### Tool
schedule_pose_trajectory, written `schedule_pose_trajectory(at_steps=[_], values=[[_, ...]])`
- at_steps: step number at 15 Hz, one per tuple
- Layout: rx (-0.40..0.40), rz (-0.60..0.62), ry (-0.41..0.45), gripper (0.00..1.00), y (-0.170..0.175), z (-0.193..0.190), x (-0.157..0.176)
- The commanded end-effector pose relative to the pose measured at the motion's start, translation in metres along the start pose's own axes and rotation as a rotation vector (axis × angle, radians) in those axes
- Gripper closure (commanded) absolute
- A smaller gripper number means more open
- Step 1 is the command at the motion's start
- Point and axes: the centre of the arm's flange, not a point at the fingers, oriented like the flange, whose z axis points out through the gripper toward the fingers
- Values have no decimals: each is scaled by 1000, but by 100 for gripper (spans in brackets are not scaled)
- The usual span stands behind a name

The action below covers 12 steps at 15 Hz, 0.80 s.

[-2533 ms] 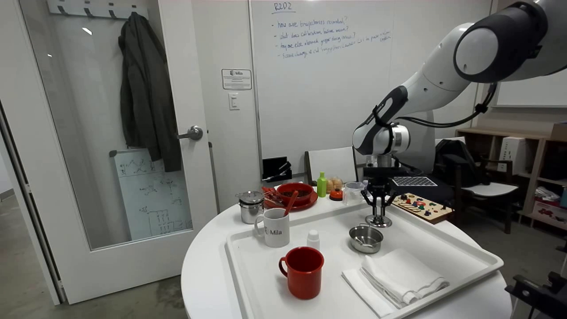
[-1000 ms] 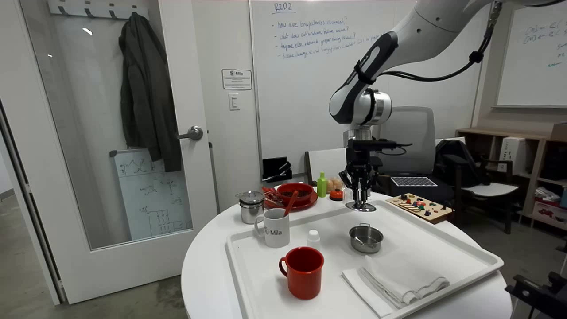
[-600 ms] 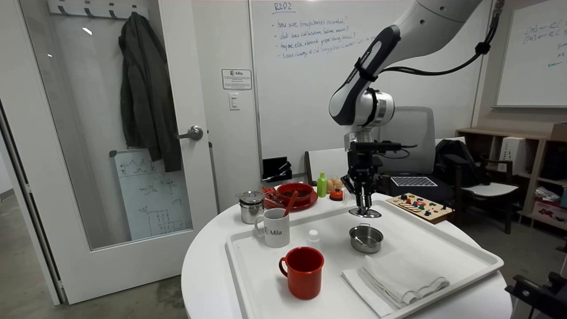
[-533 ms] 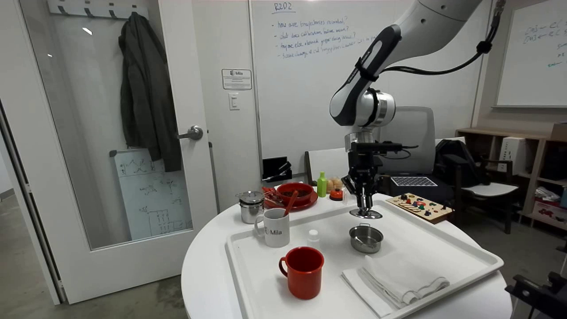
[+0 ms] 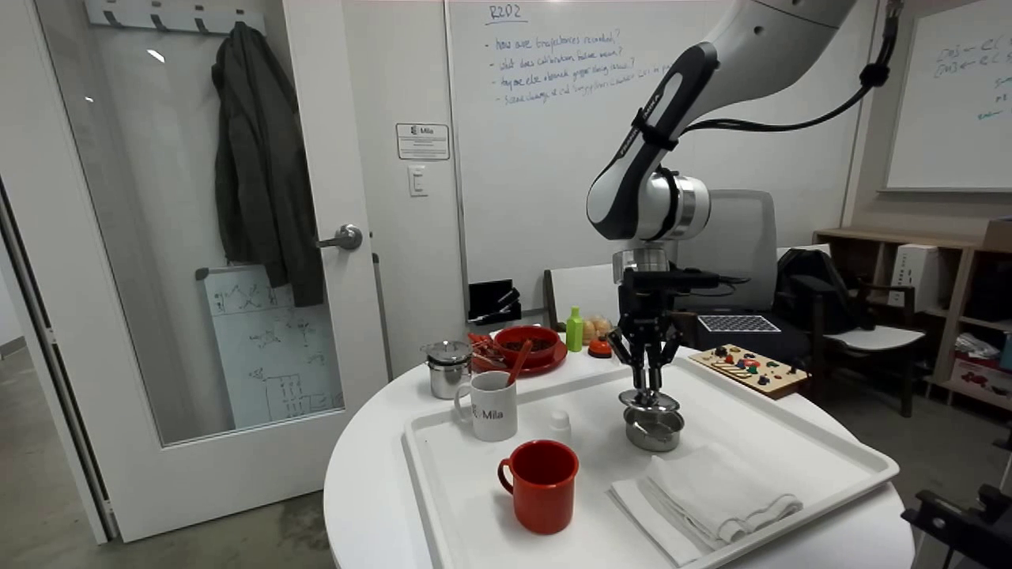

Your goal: Pick up the small silver lid from the table and put it on the silver pot.

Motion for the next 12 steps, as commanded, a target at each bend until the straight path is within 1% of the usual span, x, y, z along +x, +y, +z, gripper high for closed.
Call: schedule_pose_trajectory(at_steps=[1,4,7,12], values=[[-1,70,49,95,-12,10,-12],[-3,132,92,95,-18,19,-11],[4,186,111,95,-16,24,-9],[44,263,106,95,8,30,-7]])
